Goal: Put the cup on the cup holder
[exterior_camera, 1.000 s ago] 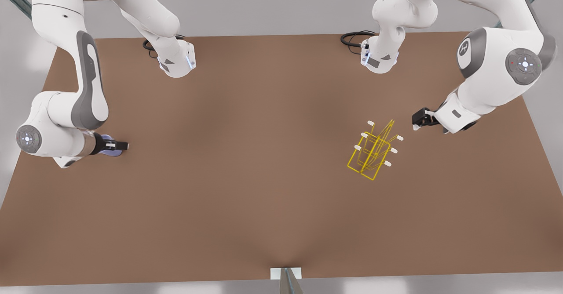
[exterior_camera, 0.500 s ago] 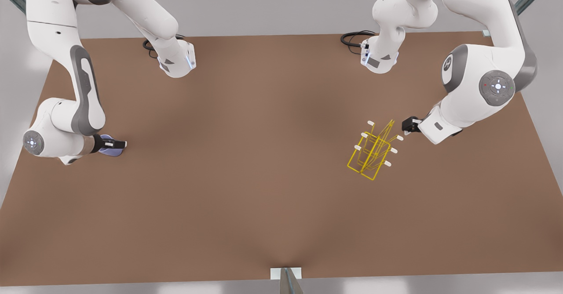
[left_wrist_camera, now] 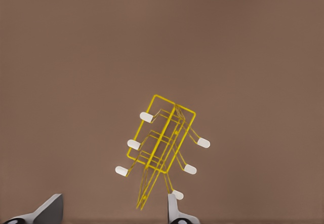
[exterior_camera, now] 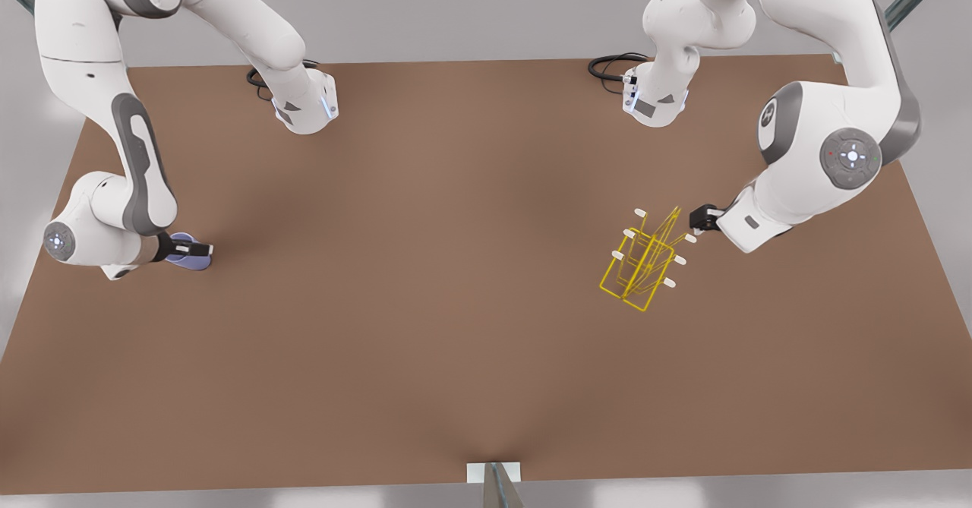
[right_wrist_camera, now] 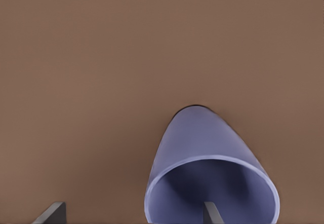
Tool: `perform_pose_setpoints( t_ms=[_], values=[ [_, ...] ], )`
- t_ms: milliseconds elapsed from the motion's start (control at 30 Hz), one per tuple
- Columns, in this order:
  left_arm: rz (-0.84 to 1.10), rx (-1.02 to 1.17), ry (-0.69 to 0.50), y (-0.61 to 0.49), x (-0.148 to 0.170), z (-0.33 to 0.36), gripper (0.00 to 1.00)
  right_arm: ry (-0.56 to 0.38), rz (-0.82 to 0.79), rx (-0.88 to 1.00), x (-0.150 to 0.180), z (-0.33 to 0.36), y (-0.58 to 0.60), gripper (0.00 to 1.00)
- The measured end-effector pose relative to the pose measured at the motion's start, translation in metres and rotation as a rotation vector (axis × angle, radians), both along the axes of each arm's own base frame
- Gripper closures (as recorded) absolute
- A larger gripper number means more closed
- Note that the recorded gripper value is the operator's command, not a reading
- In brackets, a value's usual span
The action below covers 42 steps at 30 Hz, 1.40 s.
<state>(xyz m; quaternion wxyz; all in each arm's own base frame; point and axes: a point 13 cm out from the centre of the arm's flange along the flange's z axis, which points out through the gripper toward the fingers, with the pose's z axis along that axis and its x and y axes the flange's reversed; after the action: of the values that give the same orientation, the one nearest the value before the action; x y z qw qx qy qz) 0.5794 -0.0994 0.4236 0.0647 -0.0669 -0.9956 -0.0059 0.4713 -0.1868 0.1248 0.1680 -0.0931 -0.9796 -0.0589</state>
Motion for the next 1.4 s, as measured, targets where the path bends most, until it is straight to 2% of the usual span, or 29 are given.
perform_pose_setpoints(
  t_ms=[67,100,133,167,200,233,267,567,733,800,967,1033,1167,1267,1400],
  values=[
    [0.001,0.001,-0.001,0.0,-0.001,0.001,0.0,-0.003,-0.002,0.007,-0.002,-0.007,-0.002,0.0],
    [0.002,0.001,-0.001,0.0,-0.001,0.002,0.0,-0.006,0.0,0.008,-0.002,-0.009,-0.003,0.04],
    [0.002,0.001,0.0,0.0,-0.001,0.002,0.0,-0.007,0.003,0.011,-0.002,-0.012,-0.002,0.18],
    [0.003,0.002,0.002,0.0,-0.001,0.001,0.0,-0.009,0.006,0.014,-0.001,-0.014,-0.001,0.49],
    [0.003,0.003,0.005,0.0,-0.001,-0.001,0.0,-0.011,0.008,0.016,0.0,-0.015,-0.001,0.66],
    [0.004,0.004,0.009,0.0,-0.001,-0.004,0.0,-0.015,0.011,0.017,0.001,-0.015,-0.001,0.75],
    [0.005,0.005,0.01,0.0,0.0,-0.005,0.0,-0.018,0.012,0.019,0.001,-0.015,-0.001,0.79],
    [0.01,0.013,0.009,0.002,0.0,-0.006,0.0,-0.051,0.066,-0.012,0.012,-0.001,-0.007,0.79],
    [0.012,0.014,0.011,0.002,0.0,-0.006,0.0,-0.09,0.102,-0.029,0.05,0.042,0.005,0.79],
    [0.013,0.014,0.012,0.002,0.0,-0.007,0.0,-0.092,0.101,0.049,0.067,0.038,0.044,0.79],
    [0.047,-0.004,0.023,-0.011,0.006,-0.018,0.0,-0.081,0.02,0.4,0.106,0.023,0.199,0.79],
    [0.107,-0.048,0.003,-0.054,0.026,-0.027,0.0,-0.091,-0.031,0.528,0.124,0.039,0.255,0.79],
    [0.334,-0.131,-0.068,-0.141,0.07,-0.039,0.0,-0.077,-0.124,0.743,0.137,0.071,0.356,0.79],
    [0.528,-0.131,-0.085,-0.164,0.081,-0.052,0.0,-0.054,-0.163,0.852,0.145,0.07,0.433,0.79],
    [0.763,-0.087,-0.122,-0.15,0.096,-0.058,0.0,-0.091,-0.162,0.923,0.164,0.078,0.541,0.79]
  ],
)
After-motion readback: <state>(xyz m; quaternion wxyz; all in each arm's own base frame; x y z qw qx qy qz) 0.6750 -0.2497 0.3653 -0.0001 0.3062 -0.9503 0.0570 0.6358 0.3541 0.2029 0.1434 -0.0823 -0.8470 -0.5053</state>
